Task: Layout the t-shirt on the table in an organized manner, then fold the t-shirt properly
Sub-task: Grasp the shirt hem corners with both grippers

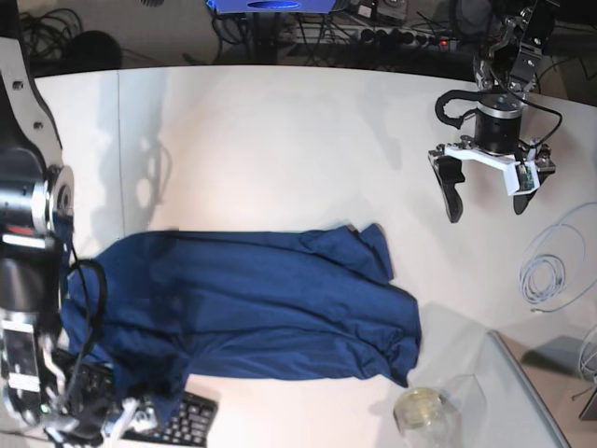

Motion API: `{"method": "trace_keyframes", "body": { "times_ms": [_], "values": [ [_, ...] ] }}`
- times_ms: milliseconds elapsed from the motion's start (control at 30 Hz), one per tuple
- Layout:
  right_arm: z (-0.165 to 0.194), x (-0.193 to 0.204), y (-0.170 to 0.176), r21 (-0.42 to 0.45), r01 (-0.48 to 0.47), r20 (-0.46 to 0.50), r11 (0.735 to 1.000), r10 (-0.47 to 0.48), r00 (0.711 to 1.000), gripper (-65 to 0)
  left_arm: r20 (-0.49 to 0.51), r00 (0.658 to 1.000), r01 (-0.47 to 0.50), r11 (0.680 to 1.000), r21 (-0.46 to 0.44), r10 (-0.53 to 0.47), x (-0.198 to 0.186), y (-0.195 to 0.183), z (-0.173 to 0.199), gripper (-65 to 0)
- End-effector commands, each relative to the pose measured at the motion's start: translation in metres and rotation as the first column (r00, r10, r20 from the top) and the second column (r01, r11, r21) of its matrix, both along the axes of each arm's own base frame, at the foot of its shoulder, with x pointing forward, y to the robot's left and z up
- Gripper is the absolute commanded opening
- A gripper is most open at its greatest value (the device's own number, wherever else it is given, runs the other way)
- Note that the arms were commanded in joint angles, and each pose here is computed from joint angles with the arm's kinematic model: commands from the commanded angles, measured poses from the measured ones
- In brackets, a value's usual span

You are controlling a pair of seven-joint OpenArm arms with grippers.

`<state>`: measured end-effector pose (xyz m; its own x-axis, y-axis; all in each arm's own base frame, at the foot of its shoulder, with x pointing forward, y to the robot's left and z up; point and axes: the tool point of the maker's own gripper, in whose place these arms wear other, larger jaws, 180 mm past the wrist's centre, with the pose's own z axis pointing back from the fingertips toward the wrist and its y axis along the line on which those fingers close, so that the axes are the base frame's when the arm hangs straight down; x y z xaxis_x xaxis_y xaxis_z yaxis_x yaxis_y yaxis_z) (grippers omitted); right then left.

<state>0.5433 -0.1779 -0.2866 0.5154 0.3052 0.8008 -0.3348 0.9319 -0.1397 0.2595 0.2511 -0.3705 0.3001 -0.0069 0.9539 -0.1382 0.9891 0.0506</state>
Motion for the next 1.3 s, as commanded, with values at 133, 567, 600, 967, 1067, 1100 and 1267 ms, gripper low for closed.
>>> {"method": "trace_keyframes", "body": {
  "times_ms": [133, 567, 600, 967, 1067, 1100, 1267],
  "values": [
    [0.007, -0.050, -0.053, -0.006, 0.091, 0.104, 0.996, -0.090, 0.991, 0.0, 0.045, 0.999, 0.001, 1.000, 0.008, -0.002, 0.004, 0.000, 0.011, 0.0],
    [-0.141, -0.139, -0.071, 0.182, 0.353, -0.276, 0.918, -0.297, 0.914, -0.3, 0.010, 0.999, -0.041, 0.999, 0.020, 0.041, 0.008, 0.012, -0.009, 0.0],
    [-0.146, -0.136, -0.070, 0.200, 0.369, -0.275, 0.908, -0.310, 0.910, -0.3, 0.007, 0.999, -0.049, 0.999, 0.012, 0.049, 0.007, 0.011, -0.011, 0.0],
    [-0.177, -0.124, -0.039, 0.334, 0.390, -0.309, 0.858, -0.292, 0.905, -17.1, -0.028, 0.996, 0.080, 0.996, -0.043, -0.081, 0.040, -0.055, -0.041, 0.0],
    [-0.177, -0.124, -0.039, 0.335, 0.390, -0.313, 0.858, -0.289, 0.905, -45.6, -0.032, 0.996, 0.080, 0.995, -0.056, -0.082, 0.059, -0.070, -0.050, 0.0],
    [-0.177, -0.123, -0.039, 0.335, 0.390, -0.311, 0.858, -0.290, 0.905, -55.2, -0.034, 0.996, 0.079, 0.995, -0.061, -0.081, 0.065, -0.075, -0.053, 0.0],
    [-0.180, -0.127, -0.038, 0.328, 0.392, -0.330, 0.860, -0.285, 0.900, -63.2, -0.060, 0.988, 0.138, 0.988, -0.067, -0.142, 0.094, -0.116, -0.069, 0.0]
  ]
}}
